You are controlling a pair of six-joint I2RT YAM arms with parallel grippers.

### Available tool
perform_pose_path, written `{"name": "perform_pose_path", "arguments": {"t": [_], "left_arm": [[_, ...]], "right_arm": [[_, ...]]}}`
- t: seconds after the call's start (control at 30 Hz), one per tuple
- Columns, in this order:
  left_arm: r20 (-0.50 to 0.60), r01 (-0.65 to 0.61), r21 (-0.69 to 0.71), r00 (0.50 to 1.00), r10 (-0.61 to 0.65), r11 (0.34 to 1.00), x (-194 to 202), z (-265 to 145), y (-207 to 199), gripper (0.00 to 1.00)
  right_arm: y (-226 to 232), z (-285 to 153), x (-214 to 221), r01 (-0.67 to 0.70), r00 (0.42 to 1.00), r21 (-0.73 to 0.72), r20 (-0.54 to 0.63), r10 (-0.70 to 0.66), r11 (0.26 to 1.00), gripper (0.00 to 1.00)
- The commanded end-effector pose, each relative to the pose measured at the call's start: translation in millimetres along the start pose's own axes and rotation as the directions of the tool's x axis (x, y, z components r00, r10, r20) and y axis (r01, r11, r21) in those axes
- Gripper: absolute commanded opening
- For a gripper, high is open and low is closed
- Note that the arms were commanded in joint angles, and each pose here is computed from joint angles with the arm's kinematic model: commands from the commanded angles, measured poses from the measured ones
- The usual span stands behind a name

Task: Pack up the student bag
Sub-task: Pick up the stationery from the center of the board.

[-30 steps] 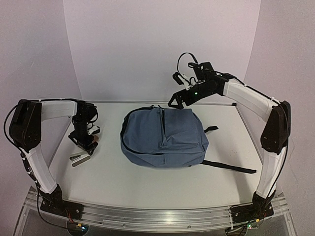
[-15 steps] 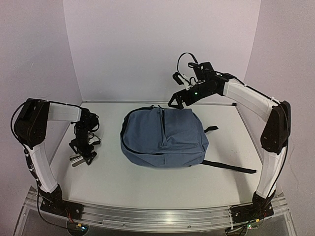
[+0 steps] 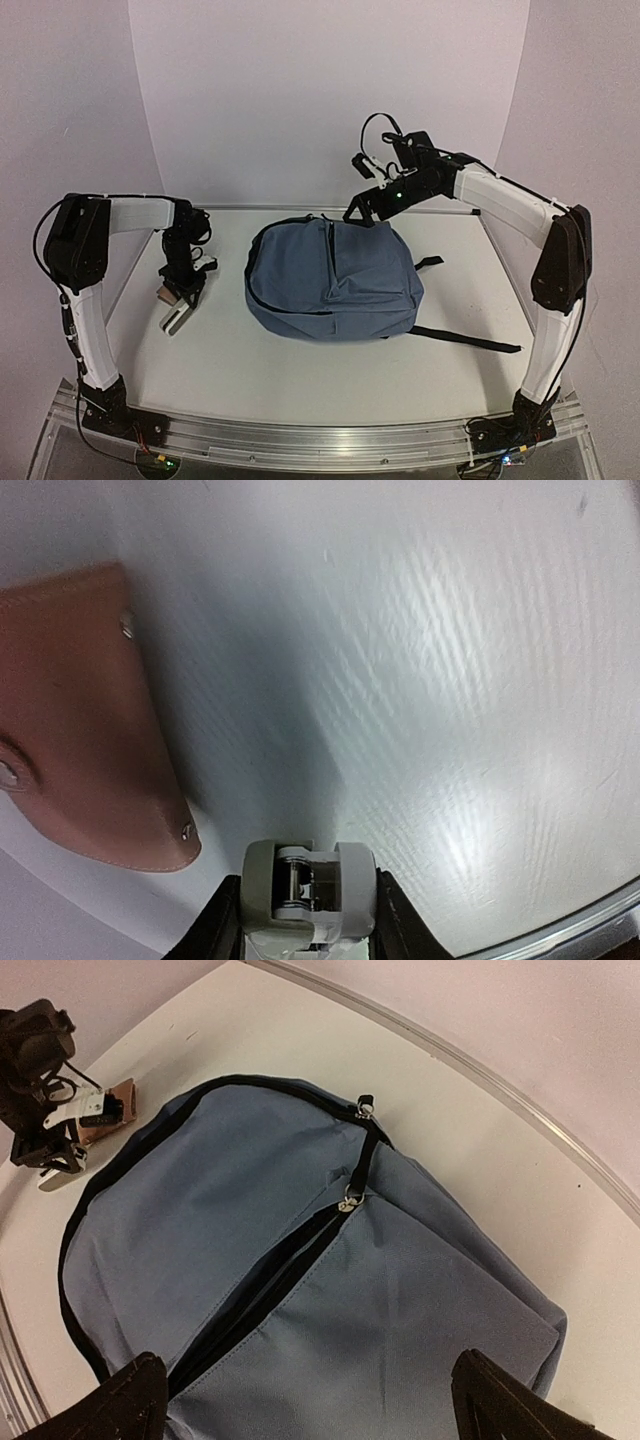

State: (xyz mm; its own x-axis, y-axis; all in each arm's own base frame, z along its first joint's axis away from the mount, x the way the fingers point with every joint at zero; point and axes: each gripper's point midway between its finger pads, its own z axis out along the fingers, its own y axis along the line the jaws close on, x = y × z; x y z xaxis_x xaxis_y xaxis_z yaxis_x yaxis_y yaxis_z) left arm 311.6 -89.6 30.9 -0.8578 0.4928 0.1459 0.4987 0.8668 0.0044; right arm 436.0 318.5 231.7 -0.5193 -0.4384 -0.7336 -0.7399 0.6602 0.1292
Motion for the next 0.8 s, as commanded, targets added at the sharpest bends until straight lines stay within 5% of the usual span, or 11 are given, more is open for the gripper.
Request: {"name": "perform_pose_path", "arguments": {"t": [0.0, 0.33, 0.5, 0.63, 0.77], "left_arm": [[0.165, 0.077, 0.100, 0.982, -0.093, 0.992, -29.6, -52.2, -18.5, 0.23], [0.358, 0.153, 0.294, 0.898, -0.257, 0.943, -76.0, -119.0, -36.6, 0.09], [0.537, 0.126, 0.415, 0.765, -0.355, 0.901, -112.7, -200.6, -42.1, 0.05], [0.654, 0.059, 0.519, 0.614, -0.441, 0.853, -137.3, -273.0, -46.6, 0.04], [0.678, 0.021, 0.587, 0.533, -0.506, 0.809, -149.0, -301.8, -56.8, 0.03]], "right_arm": [[3.6, -26.2, -13.1, -0.019, 0.998, 0.016, 0.055, 0.018, 1.000, 0.98], [4.9, -24.3, 1.9, -0.028, 0.999, 0.014, 0.026, 0.027, 1.000, 0.98], [9.2, -26.5, 3.4, -0.042, 0.999, -0.005, 0.026, 0.043, 0.999, 0.94], [10.7, -17.1, 16.3, -0.087, 0.996, 0.013, -0.002, 0.087, 0.996, 0.82], [10.7, 0.5, 20.1, -0.062, 0.998, 0.123, -0.019, 0.065, 0.990, 0.65]]}}
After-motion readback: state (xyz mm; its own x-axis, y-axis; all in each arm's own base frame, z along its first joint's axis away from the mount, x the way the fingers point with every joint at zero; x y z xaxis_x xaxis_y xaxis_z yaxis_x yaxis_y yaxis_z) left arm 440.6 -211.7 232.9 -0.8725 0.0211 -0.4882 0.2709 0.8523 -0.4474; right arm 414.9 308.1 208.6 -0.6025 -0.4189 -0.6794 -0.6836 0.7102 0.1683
